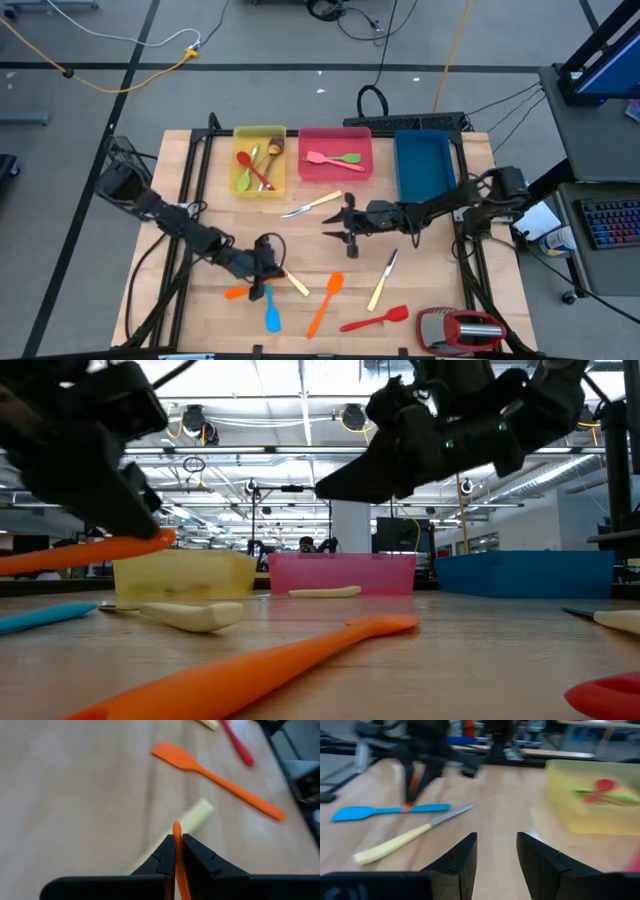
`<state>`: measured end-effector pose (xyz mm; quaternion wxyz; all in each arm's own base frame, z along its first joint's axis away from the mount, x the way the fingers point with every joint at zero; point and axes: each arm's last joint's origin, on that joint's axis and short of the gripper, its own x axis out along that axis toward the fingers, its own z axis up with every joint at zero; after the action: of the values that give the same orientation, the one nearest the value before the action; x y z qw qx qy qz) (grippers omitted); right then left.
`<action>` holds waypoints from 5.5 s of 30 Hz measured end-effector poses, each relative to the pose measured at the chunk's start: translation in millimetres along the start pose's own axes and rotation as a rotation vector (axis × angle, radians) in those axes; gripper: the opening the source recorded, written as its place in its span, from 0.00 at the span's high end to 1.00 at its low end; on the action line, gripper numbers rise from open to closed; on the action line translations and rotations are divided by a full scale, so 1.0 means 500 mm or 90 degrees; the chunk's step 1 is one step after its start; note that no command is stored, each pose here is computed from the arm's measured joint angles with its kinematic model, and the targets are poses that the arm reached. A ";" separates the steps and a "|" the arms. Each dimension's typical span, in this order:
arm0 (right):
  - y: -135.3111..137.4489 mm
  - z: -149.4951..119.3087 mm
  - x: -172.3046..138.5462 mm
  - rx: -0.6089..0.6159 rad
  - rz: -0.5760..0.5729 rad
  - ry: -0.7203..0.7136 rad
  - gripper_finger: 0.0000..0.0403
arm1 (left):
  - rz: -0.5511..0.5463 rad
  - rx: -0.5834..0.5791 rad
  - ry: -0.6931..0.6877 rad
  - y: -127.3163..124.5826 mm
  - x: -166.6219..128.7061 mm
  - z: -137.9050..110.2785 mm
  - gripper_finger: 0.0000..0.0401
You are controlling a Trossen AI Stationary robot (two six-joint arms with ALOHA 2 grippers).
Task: Pick & Place Kitchen Items
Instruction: Put the left orange spatula into the red bin
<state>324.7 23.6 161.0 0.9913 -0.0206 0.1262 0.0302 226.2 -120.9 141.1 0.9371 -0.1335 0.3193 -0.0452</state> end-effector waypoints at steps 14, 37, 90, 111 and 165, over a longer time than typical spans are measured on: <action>0.031 -0.100 0.122 0.063 0.081 -0.024 0.68 | 0.119 0.052 -0.091 0.093 0.014 0.066 0.94; 0.004 -0.068 0.229 0.075 0.061 -0.077 0.77 | 0.148 0.117 -0.171 0.113 0.011 0.101 0.94; -0.016 -0.019 0.133 -0.024 -0.034 -0.021 0.95 | 0.224 0.179 -0.308 0.088 -0.059 0.152 0.56; -0.196 0.071 -0.108 -0.050 -0.328 0.024 0.95 | 0.219 0.170 -0.296 0.083 -0.106 0.156 0.56; -0.362 -0.051 -0.045 0.195 -0.296 -0.030 0.95 | 0.264 0.190 -0.286 0.111 -0.105 0.164 0.56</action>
<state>308.2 -159.3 147.9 0.9659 0.1017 0.0978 -0.2173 234.6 -40.3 218.5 0.9826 0.0661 0.1147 0.1304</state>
